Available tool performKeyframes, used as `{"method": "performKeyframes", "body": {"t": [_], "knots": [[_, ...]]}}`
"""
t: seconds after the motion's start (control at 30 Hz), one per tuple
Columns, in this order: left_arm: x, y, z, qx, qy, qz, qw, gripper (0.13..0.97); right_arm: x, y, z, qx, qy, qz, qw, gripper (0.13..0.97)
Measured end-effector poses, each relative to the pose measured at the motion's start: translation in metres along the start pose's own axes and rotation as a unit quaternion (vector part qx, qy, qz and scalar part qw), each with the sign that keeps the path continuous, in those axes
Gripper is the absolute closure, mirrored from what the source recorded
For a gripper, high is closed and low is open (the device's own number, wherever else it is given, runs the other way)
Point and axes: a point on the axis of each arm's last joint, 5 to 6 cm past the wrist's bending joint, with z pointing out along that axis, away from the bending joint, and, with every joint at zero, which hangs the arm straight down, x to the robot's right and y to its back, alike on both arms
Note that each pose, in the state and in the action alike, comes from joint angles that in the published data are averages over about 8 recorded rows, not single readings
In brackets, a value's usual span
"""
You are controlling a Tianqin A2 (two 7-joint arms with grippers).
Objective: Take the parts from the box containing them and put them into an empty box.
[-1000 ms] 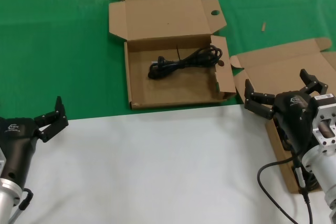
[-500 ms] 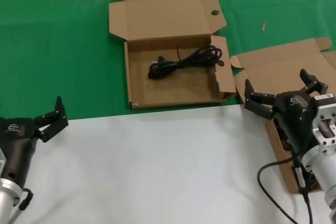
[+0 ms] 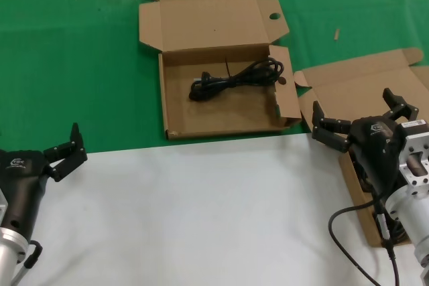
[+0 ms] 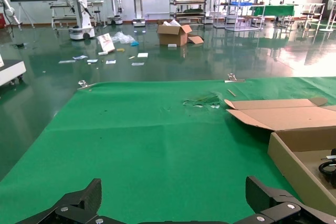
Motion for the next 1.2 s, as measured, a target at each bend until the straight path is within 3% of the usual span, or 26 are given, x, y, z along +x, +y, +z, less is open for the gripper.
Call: {"method": "performKeyframes", "body": {"t": [1.2], "knots": [[0.0000,0.0000,0.0000,0.000,0.000,0.000,1.0000,0.132,0.0000,0.0000,0.0000,0.000,0.000,0.000,1.000,0.130]]}}
